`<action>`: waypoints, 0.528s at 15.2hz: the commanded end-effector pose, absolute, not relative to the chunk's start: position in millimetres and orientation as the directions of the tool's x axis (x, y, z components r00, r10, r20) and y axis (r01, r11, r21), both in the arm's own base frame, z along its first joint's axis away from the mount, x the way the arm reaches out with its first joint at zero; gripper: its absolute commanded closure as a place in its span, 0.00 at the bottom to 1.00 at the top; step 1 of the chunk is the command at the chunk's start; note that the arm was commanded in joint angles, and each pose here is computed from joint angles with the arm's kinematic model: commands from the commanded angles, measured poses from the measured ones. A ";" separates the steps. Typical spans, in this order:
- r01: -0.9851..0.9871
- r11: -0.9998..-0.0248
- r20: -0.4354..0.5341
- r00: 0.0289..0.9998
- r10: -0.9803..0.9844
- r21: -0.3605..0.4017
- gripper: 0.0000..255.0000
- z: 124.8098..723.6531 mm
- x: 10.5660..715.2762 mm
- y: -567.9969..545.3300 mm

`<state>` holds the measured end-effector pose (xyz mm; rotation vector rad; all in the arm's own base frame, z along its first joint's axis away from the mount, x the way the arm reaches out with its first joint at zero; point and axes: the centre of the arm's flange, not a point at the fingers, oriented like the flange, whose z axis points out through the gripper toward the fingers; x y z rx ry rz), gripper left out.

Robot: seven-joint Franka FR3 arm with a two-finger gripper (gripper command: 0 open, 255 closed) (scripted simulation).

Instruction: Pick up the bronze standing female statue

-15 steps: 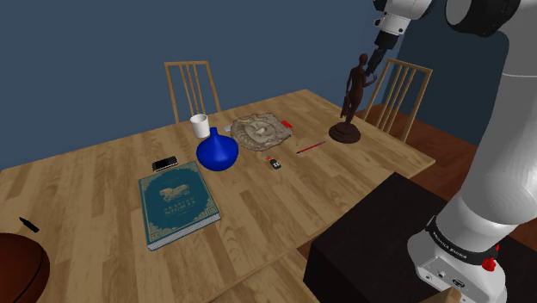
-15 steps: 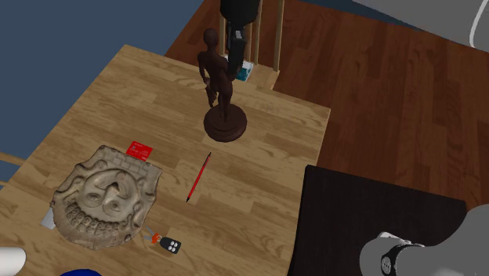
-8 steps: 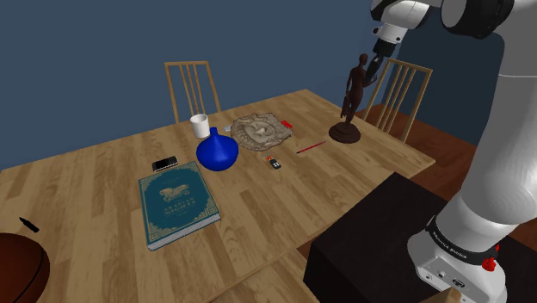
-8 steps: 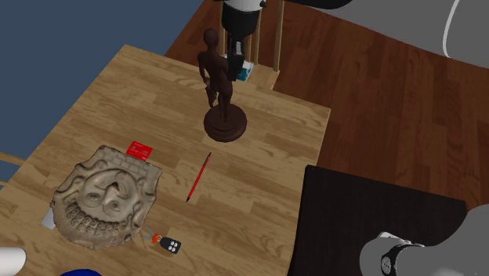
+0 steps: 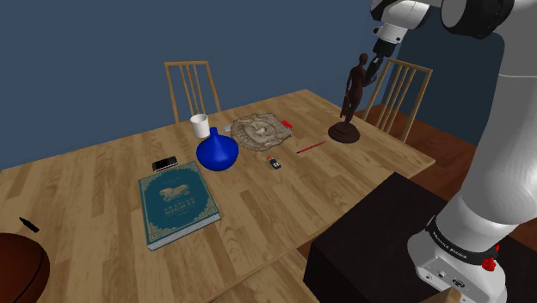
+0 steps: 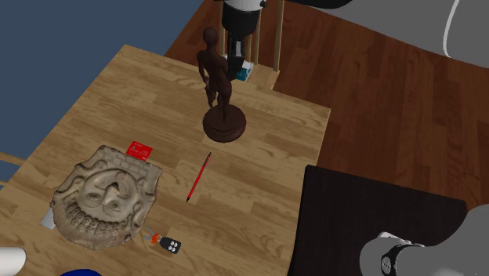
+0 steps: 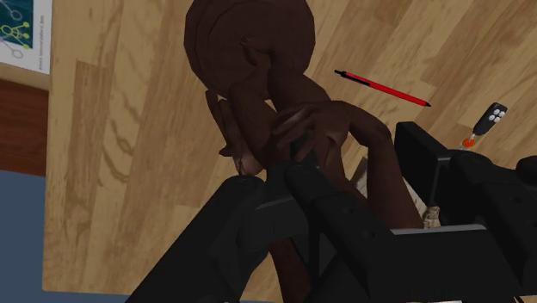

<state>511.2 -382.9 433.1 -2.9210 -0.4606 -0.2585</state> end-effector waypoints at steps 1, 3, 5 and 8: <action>0.318 -0.937 0.196 0.937 0.288 -0.144 1.00 431.8 511.2 -382.6; 0.318 -0.937 0.196 0.937 0.288 -0.144 1.00 442.4 511.2 -382.6; 0.318 -0.937 0.196 0.937 0.288 -0.144 1.00 452.9 511.2 -382.6; 0.318 -0.937 0.196 0.937 0.288 -0.144 1.00 468.8 511.2 -382.6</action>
